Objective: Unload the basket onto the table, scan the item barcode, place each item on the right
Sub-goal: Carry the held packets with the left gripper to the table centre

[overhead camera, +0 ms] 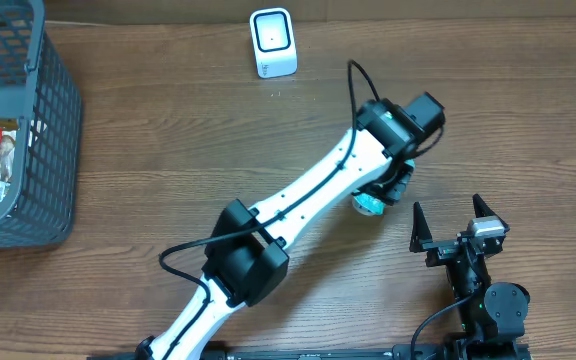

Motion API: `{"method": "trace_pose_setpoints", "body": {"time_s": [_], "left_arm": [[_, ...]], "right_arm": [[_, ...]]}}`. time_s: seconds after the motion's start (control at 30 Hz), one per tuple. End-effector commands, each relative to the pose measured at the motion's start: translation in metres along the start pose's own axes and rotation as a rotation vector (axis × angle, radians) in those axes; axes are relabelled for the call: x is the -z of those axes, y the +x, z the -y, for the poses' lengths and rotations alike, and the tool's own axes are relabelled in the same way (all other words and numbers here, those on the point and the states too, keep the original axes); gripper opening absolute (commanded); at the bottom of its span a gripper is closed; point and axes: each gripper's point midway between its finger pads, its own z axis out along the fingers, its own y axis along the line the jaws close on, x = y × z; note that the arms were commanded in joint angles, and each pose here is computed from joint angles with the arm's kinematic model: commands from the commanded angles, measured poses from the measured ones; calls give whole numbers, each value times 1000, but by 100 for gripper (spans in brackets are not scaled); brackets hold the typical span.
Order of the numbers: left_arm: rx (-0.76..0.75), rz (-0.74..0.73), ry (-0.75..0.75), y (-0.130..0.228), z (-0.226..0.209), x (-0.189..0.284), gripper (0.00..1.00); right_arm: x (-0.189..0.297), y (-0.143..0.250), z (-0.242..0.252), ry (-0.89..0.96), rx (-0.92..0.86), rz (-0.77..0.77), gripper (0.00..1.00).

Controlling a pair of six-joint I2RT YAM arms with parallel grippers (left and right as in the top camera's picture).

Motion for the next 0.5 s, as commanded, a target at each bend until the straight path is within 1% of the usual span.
{"method": "trace_pose_setpoints", "body": {"time_s": [0.0, 0.47], "left_arm": [[42, 61, -52, -9, -3, 5, 41], [50, 91, -60, -15, -1, 4, 42]], "right_arm": [[0, 2, 1, 7, 8, 2, 100], [0, 2, 1, 7, 8, 2, 100]]}}
